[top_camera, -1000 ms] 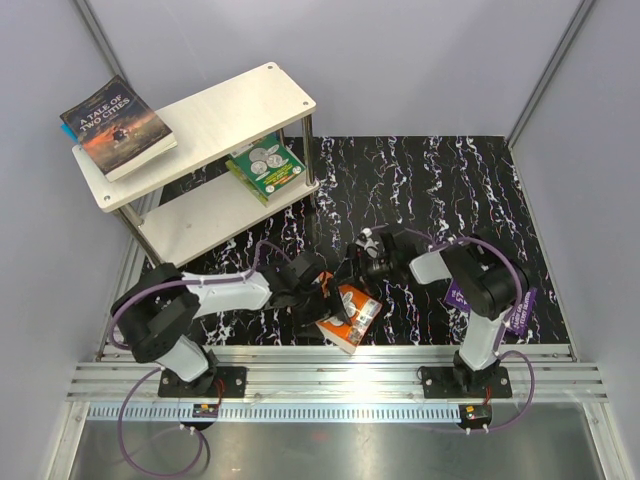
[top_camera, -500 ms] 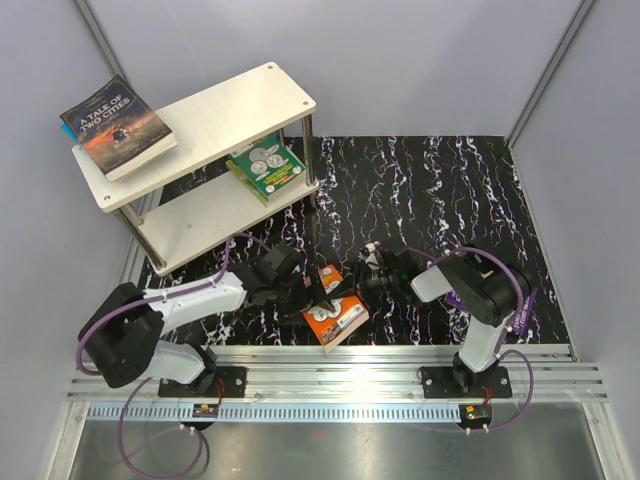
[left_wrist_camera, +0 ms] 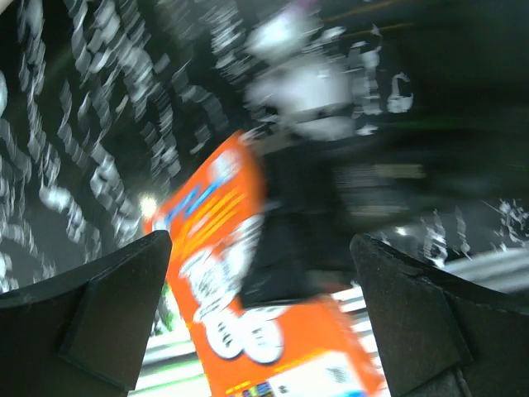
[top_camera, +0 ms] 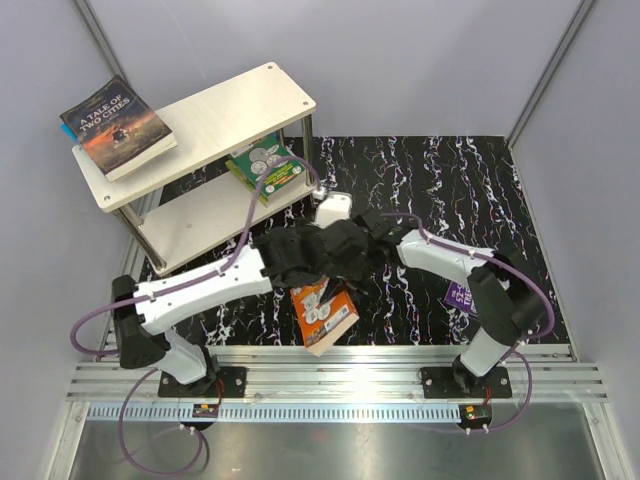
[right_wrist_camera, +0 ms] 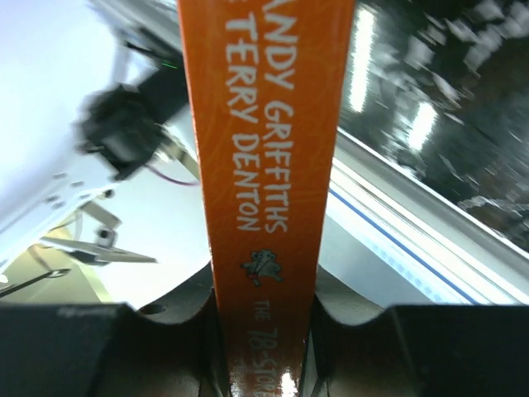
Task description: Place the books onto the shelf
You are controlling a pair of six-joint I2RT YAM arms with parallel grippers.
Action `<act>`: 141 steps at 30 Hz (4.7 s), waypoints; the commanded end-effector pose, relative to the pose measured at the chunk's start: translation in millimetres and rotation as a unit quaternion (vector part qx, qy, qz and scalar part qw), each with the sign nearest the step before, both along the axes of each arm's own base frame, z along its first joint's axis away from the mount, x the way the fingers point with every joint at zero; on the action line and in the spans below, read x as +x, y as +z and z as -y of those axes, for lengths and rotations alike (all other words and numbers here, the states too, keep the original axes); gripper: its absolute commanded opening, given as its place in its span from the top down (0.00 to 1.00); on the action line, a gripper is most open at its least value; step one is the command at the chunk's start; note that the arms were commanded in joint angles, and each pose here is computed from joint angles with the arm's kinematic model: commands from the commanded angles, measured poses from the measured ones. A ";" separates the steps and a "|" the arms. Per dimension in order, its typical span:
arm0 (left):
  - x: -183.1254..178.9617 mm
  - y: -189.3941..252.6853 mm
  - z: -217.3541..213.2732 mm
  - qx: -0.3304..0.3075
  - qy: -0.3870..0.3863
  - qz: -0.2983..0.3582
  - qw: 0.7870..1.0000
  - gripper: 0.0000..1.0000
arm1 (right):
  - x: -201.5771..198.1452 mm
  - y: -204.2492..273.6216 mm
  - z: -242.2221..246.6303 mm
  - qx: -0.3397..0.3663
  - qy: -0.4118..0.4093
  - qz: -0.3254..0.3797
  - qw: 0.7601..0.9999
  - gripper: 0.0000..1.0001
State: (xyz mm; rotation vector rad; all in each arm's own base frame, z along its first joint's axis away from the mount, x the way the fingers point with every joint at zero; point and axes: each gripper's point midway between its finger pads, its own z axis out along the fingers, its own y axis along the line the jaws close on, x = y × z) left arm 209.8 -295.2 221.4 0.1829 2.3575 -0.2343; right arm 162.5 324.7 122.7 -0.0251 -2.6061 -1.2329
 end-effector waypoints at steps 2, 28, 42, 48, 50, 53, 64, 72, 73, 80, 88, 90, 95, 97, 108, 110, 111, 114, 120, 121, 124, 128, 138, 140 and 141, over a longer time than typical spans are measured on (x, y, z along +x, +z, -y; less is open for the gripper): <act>-10.0 23.2 25.6 0.103 -0.084 0.081 0.988 0.01 | -24.8 -15.3 11.7 -0.052 0.051 -0.045 0.996 1.00; -108.1 -55.3 34.2 0.243 -0.155 0.021 0.957 0.16 | -10.8 -3.6 0.1 -0.046 0.061 -0.041 0.996 1.00; -116.2 -76.3 14.3 0.268 -0.136 0.014 0.954 0.19 | -2.9 3.8 -8.2 -0.038 0.071 -0.054 0.995 1.00; -102.3 -87.3 -9.2 0.287 -0.099 0.012 0.953 0.27 | -13.9 9.4 -0.6 -0.035 0.075 -0.061 0.995 1.00; -99.3 -89.7 -16.7 0.278 -0.096 0.008 0.956 0.40 | -19.6 13.5 2.1 -0.028 0.072 -0.066 0.995 1.00; -96.8 -91.5 -19.6 0.257 -0.088 0.006 0.962 0.62 | -25.0 17.2 5.0 -0.023 0.070 -0.071 0.995 1.00; -97.5 -74.0 -14.0 0.184 -0.087 0.005 0.979 1.00 | 11.1 47.3 10.5 -0.061 0.032 0.015 0.998 0.00; -92.0 -29.2 -27.3 -0.029 -0.012 0.006 0.999 1.00 | 101.8 104.4 78.3 -0.120 -0.104 0.117 0.980 0.00; -89.9 -24.1 -38.2 -0.070 -0.004 0.004 0.998 1.00 | 105.4 112.6 86.7 -0.119 -0.120 0.128 0.977 0.00; -64.1 17.5 -34.1 -0.363 0.030 0.034 0.931 1.00 | 98.8 122.3 109.4 -0.088 -0.166 0.122 0.974 0.00; -36.0 40.9 -54.6 -0.566 0.073 0.103 0.815 1.00 | 73.6 110.4 110.0 -0.068 -0.165 0.100 0.979 0.00; -30.3 57.1 -60.7 -0.619 0.091 0.116 0.772 1.00 | 71.6 109.4 110.1 -0.065 -0.164 0.099 0.979 0.00; -4.9 61.9 -87.8 -0.671 0.173 0.182 0.698 1.00 | 69.1 107.8 107.8 -0.051 -0.164 0.098 0.980 0.00; 9.6 54.3 -97.2 -0.655 0.225 0.207 0.691 1.00 | 68.3 105.9 106.3 -0.047 -0.164 0.092 0.981 0.00; 52.1 60.5 -136.2 -0.673 0.330 0.296 0.592 1.00 | 62.3 93.6 108.5 -0.056 -0.145 0.082 0.984 0.00; 62.0 65.9 -141.6 -0.679 0.333 0.307 0.577 1.00 | 60.3 90.5 108.9 -0.060 -0.141 0.077 0.985 0.00; 68.1 69.7 -140.9 -0.684 0.332 0.309 0.571 1.00 | 59.6 88.4 109.3 -0.062 -0.138 0.075 0.986 0.00; 90.2 74.7 -141.4 -0.692 0.331 0.321 0.555 1.00 | 59.7 83.1 107.9 -0.066 -0.133 0.066 0.987 0.01; 138.2 86.3 -135.3 -0.706 0.320 0.351 0.526 1.00 | 58.5 79.4 105.5 -0.068 -0.122 0.065 0.988 0.01; 142.8 90.7 -135.3 -0.713 0.316 0.354 0.516 1.00 | 58.3 78.9 105.6 -0.069 -0.122 0.064 0.988 0.01; 166.0 96.8 -132.0 -0.713 0.314 0.369 0.507 1.00 | 57.2 76.6 105.3 -0.071 -0.118 0.063 0.989 0.02; 194.1 100.4 -129.5 -0.704 0.324 0.376 0.508 1.00 | 56.9 74.3 105.8 -0.075 -0.113 0.062 0.989 0.02; 258.1 101.2 -130.4 -0.695 0.358 0.383 0.493 1.00 | 62.5 67.2 102.8 -0.076 -0.107 0.057 0.990 0.02; 272.8 88.2 -129.5 -0.688 0.368 0.379 0.498 1.00 | 63.3 66.4 102.6 -0.076 -0.107 0.057 0.990 0.02; 278.1 92.0 -128.6 -0.692 0.368 0.380 0.492 1.00 | 62.9 65.1 102.7 -0.077 -0.106 0.054 0.990 0.02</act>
